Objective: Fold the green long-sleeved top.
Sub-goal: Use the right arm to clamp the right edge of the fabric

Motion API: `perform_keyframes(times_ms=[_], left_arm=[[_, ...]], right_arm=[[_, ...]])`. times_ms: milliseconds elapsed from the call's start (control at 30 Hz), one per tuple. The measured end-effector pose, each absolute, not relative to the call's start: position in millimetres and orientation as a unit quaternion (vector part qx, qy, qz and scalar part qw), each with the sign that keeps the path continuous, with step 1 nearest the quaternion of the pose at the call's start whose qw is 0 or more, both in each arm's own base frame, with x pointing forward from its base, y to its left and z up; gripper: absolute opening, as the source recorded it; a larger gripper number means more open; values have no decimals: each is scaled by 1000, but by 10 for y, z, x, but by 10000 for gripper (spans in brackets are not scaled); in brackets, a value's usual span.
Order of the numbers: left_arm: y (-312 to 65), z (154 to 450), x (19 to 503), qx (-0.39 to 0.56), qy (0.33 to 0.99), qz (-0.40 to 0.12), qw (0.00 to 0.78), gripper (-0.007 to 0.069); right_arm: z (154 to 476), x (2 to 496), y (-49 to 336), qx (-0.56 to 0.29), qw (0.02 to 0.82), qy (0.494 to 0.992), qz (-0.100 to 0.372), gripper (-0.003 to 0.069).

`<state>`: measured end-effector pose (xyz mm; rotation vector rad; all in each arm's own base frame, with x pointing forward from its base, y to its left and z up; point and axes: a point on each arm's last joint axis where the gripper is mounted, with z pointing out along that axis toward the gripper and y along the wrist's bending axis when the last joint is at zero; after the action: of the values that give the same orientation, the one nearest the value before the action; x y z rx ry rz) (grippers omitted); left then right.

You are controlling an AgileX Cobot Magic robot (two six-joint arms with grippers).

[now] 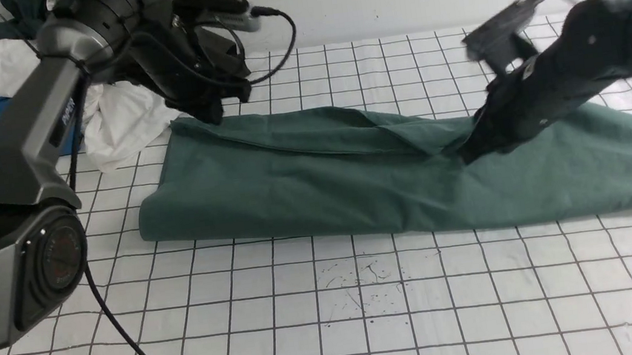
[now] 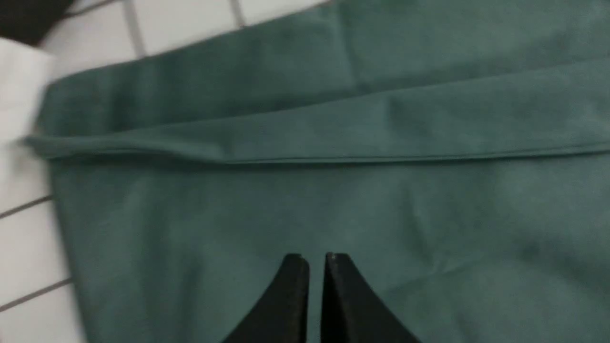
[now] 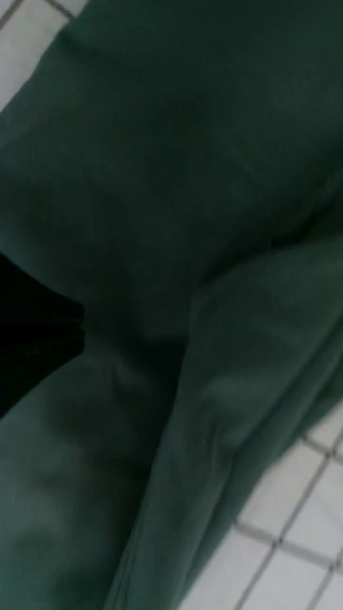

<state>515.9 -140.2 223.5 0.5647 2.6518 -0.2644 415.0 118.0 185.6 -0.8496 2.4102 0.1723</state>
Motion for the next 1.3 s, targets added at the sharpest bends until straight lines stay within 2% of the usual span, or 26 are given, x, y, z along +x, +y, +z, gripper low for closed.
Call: perform_keyframes(times_ms=[100, 300, 400, 467, 600, 700, 733, 767, 833, 933, 967, 1000, 1033, 1133, 1200, 1300], left_arm=[[-1587, 2066, 5138, 227, 948, -116, 191, -5], [-1836, 1904, 5081, 256, 942, -129, 174, -8], [-1869, 1893, 5070, 259, 941, -130, 173, -8], [-1874, 1874, 5071, 259, 942, -130, 171, -8], [-1862, 1811, 5082, 260, 943, -121, 166, -8], [-1845, 1727, 5095, 261, 946, -108, 159, -8], [-1842, 1721, 5097, 261, 946, -106, 159, -8], [-1831, 1666, 5105, 259, 948, -99, 154, -8], [-1823, 1639, 5110, 260, 949, -94, 152, -8], [-1810, 1631, 5115, 262, 949, -86, 152, -8], [-1809, 1630, 5115, 262, 949, -85, 152, -8], [-1796, 1628, 5119, 267, 948, -77, 153, -8], [-1794, 1628, 5120, 268, 948, -76, 153, -8], [-1733, 1621, 5139, 272, 949, -42, 154, -8], [-1689, 1627, 5153, 268, 950, -28, 155, -8], [-1507, 1784, 5191, 248, 954, -8, 169, -8]], right_arm=[[1632, 4295, 1276, -320, 302, 893, 94, -15], [1353, 4823, 1313, -279, 394, 874, 52, -15], [1369, 5046, 1298, -228, 433, 870, 52, -15], [1467, 5223, 1222, -160, 471, 865, 65, -15], [1723, 5393, 971, -63, 488, 862, 118, -15], [1871, 5408, 783, -61, 447, 876, 169, -15], [1895, 5410, 771, -64, 445, 877, 173, -15], [1984, 5351, 656, -96, 397, 891, 198, -15], [2055, 5291, 554, -127, 361, 901, 204, -15], [2041, 5152, 203, -163, 281, 928, 181, -15], [2038, 5151, 198, -164, 280, 929, 178, -15], [1869, 5117, -77, -150, 246, 946, 149, -15], [1866, 5116, -82, -149, 245, 947, 146, -15], [1504, 5103, -617, -52, 209, 971, 107, -15], [1494, 5086, -754, -4, 207, 972, 113, -15], [1710, 4989, -1044, 43, 210, 973, 89, -15]])
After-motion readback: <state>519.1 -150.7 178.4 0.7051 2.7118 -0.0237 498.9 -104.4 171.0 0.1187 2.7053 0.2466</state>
